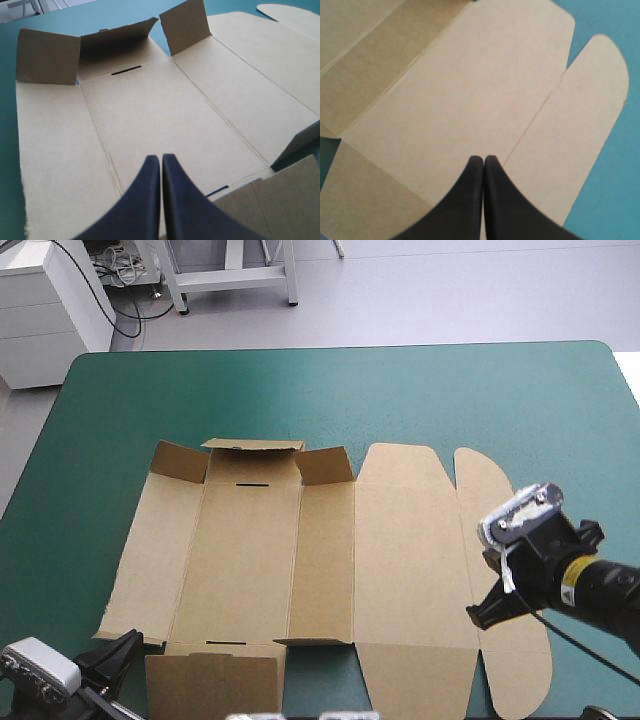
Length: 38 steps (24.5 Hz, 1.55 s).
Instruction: Fold the box
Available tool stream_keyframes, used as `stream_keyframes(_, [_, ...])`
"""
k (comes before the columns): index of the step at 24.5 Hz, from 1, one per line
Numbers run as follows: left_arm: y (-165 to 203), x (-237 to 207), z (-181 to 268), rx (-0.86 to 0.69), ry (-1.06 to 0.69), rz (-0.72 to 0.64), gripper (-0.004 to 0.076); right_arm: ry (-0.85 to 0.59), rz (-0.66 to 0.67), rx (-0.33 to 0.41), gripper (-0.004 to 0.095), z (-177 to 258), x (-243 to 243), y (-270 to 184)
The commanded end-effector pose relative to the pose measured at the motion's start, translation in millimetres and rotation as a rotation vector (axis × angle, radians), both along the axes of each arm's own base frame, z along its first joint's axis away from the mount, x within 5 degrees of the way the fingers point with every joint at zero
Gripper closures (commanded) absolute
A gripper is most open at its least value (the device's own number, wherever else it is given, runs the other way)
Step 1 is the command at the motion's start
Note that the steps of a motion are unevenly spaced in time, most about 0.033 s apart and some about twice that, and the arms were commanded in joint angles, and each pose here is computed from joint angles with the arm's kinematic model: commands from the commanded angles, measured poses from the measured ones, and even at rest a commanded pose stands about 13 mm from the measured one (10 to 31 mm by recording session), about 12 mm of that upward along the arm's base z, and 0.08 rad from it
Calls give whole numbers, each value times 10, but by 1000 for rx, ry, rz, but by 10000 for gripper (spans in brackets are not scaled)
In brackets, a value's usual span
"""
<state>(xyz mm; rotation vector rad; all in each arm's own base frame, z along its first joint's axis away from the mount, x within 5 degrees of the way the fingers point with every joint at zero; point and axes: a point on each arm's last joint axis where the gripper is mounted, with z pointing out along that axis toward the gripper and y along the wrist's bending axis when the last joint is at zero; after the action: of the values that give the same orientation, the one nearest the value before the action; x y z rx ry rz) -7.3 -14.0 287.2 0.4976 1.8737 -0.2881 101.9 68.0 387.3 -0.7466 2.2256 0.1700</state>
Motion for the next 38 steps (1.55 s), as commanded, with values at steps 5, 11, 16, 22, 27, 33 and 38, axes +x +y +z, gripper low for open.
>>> stream_keyframes(5, [-10,15,135,-50,-66,0,662,-73,-11,211,928,-574,-307,-179])
stream_keyframes(11, [-13,13,134,-53,-63,-3,303,-212,5,382,927,-758,-588,-382])
stream_keyframes(16, [-38,0,136,-110,-34,-14,302,-235,4,407,927,-853,-671,-453])
stream_keyframes(22, [-65,-7,138,-115,-27,-44,302,-247,7,416,927,-915,-664,-445])
stream_keyframes(27, [-70,76,197,-84,1,-28,302,-248,8,419,928,-919,-662,-441])
stream_keyframes(33, [-109,549,571,38,165,70,302,-245,9,422,928,-919,-664,-439])
stream_keyframes(38, [-328,1250,715,122,445,72,302,-244,9,423,928,-919,-664,-439])
